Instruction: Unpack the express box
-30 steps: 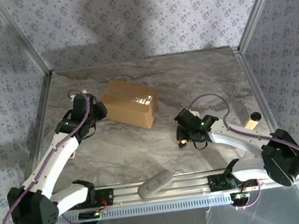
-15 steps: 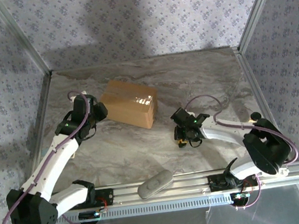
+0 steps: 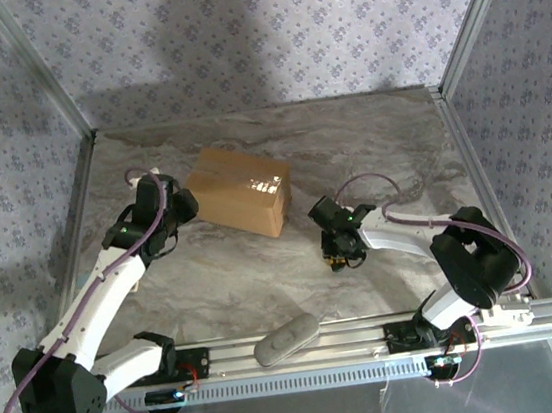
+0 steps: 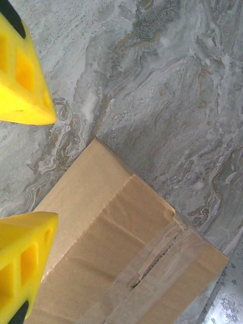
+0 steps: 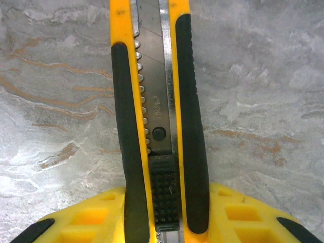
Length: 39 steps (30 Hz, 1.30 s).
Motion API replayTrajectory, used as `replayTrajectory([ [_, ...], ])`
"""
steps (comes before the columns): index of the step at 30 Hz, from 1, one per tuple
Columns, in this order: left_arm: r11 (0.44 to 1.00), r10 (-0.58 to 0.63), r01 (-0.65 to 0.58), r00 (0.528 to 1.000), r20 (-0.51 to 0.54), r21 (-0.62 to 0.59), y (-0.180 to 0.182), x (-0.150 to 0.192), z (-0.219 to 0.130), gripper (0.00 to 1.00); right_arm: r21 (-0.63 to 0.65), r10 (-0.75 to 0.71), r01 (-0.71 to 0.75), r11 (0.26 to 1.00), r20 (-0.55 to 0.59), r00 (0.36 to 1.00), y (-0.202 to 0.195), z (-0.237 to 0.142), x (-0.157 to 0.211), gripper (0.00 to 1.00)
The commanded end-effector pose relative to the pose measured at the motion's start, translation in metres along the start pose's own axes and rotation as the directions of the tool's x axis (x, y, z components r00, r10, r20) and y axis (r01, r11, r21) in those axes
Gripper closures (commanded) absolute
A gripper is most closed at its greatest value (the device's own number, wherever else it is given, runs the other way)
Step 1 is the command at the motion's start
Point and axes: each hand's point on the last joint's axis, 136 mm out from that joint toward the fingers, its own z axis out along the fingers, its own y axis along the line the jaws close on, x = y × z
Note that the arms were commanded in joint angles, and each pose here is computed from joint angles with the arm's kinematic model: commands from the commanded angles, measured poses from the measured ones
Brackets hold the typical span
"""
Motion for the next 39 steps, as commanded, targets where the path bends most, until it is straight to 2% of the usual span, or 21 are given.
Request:
replayTrajectory([
  [1,1.0,0.001,-0.001,1.0,0.005,0.008,-0.004,-0.001,-0.001,0.48,0.018,-0.038,0.037,0.999,0.044,0.998,0.002,-0.009,-0.011,0.74],
  [8,0.988,0.012,-0.008,1.0,-0.025,0.154,-0.034,-0.006,-0.013,0.38,0.024,-0.1,0.098,0.995,0.125,0.987,0.004,-0.051,-0.035,0.74],
  [13,0.958,0.009,0.012,0.997,-0.071,0.287,-0.063,-0.008,-0.025,0.34,-0.023,-0.129,0.137,0.99,0.213,0.968,0.013,-0.091,-0.054,0.74],
  [25,0.819,0.067,0.037,0.985,-0.16,0.572,-0.144,0.007,-0.049,0.38,-0.155,-0.198,0.273,0.949,0.38,0.904,0.051,-0.16,-0.079,0.74],
  [32,0.77,0.109,0.035,0.976,-0.186,0.637,-0.181,0.017,-0.048,0.39,-0.239,-0.234,0.375,0.896,0.463,0.855,0.086,-0.186,-0.083,0.74],
  [39,0.705,0.123,0.03,0.979,-0.164,0.709,-0.214,0.015,-0.052,0.4,-0.29,-0.226,0.425,0.857,0.529,0.818,0.112,-0.207,-0.09,0.74],
])
